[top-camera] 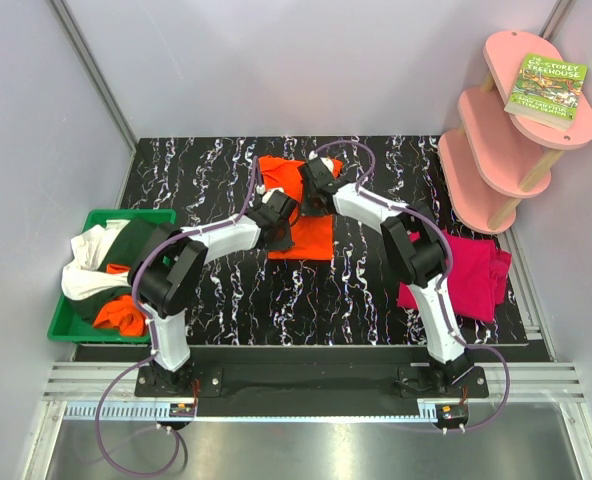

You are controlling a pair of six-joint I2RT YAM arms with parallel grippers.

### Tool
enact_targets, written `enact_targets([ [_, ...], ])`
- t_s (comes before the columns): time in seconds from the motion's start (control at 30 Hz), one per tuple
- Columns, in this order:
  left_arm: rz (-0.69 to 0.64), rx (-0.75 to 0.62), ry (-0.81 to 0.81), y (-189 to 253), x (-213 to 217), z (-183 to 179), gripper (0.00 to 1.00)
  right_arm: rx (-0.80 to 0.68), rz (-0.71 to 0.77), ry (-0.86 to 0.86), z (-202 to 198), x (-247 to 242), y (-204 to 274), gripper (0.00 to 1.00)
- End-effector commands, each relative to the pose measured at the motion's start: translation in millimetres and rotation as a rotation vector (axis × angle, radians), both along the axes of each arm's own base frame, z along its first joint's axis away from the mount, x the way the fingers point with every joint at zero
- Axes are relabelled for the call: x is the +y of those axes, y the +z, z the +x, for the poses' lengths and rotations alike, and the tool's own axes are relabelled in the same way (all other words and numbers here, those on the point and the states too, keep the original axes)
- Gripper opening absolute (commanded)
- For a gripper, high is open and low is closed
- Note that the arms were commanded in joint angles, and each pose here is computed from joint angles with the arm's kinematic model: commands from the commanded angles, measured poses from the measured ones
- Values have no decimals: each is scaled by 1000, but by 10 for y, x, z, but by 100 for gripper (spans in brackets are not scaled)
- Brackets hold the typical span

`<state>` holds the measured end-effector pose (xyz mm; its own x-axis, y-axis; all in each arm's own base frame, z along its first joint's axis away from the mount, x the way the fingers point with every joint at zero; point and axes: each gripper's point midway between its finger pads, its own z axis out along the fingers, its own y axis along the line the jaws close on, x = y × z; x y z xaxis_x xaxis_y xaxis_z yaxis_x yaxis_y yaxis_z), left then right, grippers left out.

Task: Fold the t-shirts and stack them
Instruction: Fold the folded rectangular tshirt in 1/3 of the way

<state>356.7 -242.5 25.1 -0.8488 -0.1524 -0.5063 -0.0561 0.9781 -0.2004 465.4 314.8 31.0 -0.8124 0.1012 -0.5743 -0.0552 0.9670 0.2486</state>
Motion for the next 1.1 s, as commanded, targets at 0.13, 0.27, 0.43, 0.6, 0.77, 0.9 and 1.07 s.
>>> enact_targets([
  [0.13, -29, -1, -12, 105, -15, -56, 15, -94, 25, -64, 556, -78, 289, 0],
  [0.27, -31, 10, -16, 78, -15, -84, 15, -86, 10, -80, 694, -119, 178, 0],
  [0.43, -36, 20, -17, 66, -1, -135, 15, -81, 9, -106, 930, -185, 176, 0],
  [0.6, -40, -95, -31, 333, 87, -124, 26, -195, -13, -39, 941, -154, 705, 3],
  [0.77, -46, -243, -27, 759, 164, -13, 63, -387, 33, -88, 724, -342, 1725, 52],
  [0.9, -49, -274, -4, 883, 230, -31, 68, -321, 26, -94, 250, -561, 1633, 68],
  [1.07, -88, -221, 17, 686, 220, -156, 62, -203, 56, -85, -570, -722, 1162, 63],
])
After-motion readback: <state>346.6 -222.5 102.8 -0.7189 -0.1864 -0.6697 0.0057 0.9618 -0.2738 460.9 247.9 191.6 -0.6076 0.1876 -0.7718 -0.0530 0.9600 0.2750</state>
